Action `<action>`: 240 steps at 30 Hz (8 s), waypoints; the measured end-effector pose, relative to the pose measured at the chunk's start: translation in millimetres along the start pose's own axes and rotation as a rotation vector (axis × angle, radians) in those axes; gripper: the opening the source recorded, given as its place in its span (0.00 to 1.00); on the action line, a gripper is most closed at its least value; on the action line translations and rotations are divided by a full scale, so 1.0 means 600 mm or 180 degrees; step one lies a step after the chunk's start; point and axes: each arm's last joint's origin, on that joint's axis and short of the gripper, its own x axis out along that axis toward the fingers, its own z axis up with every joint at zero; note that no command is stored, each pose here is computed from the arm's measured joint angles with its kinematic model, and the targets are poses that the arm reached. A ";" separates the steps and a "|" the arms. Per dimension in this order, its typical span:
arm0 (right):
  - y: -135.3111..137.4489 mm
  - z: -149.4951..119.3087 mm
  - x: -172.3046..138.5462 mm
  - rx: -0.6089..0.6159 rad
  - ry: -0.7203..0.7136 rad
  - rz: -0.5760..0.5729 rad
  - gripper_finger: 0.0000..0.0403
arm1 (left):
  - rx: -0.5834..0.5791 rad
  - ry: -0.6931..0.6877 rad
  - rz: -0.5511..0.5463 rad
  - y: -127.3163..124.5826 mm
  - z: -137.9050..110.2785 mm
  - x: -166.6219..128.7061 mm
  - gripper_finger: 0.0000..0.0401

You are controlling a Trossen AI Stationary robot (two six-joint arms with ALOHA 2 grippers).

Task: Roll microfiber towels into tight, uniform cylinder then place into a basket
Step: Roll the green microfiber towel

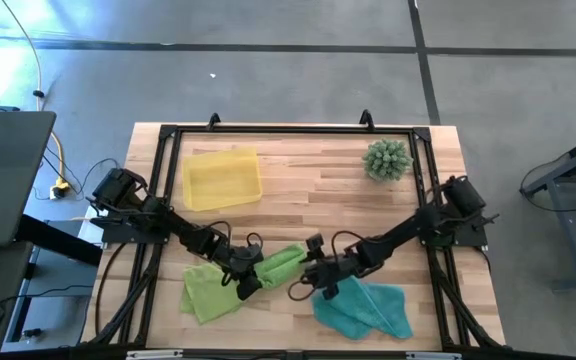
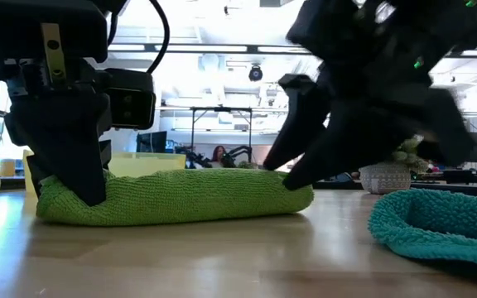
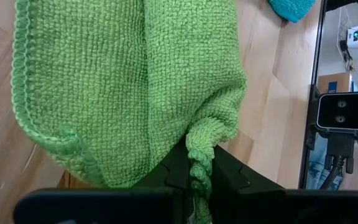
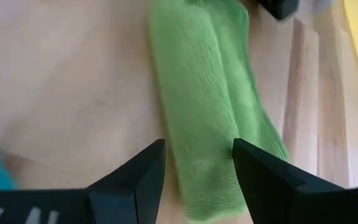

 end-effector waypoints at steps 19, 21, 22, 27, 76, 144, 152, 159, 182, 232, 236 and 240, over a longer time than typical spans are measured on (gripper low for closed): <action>-0.008 -0.028 0.030 0.0179 0.0289 0.0170 0.45 | 0.0008 -0.0014 0.0000 0.000 0.000 0.000 0.06; -0.008 -0.032 0.035 0.0232 0.0323 0.0169 0.45 | 0.0010 -0.0015 -0.0001 0.000 0.000 0.000 0.06; -0.008 -0.033 0.036 0.0295 0.0331 0.0172 0.45 | 0.0014 -0.0015 -0.0002 0.000 0.000 0.000 0.06; -0.007 -0.035 0.037 0.0456 0.0367 0.0193 0.34 | 0.0058 -0.0061 0.0018 0.000 0.001 -0.001 0.07; -0.142 -0.089 0.065 0.2966 0.0677 0.2198 0.01 | 0.2138 -0.0878 0.0690 -0.043 -0.037 -0.025 0.32; -0.035 -0.014 0.009 0.0722 0.0153 0.0370 0.51 | 0.1124 -0.0503 0.0486 -0.016 -0.026 -0.006 0.32; -0.058 -0.024 0.016 0.0840 0.0224 0.0430 0.52 | 0.1104 -0.0515 0.0474 -0.017 -0.026 -0.007 0.32; -0.066 -0.032 0.020 0.0864 0.0344 0.0407 0.45 | 0.1096 -0.0541 0.0362 -0.025 -0.022 -0.016 0.32; -0.090 -0.062 0.053 0.1739 0.0546 0.0992 0.03 | 0.1869 -0.0985 0.0146 -0.072 -0.004 -0.082 0.32; -0.069 0.011 0.010 0.0307 -0.0495 0.0365 0.39 | 0.2143 -0.1214 0.1315 -0.011 -0.031 0.007 0.32; -0.058 0.002 0.024 0.0454 -0.0398 0.0373 0.40 | 0.2141 -0.1218 0.1310 -0.012 -0.031 0.007 0.32; -0.051 -0.009 0.040 0.0454 -0.0313 0.0359 0.45 | 0.2133 -0.1242 0.1287 -0.012 -0.031 0.007 0.32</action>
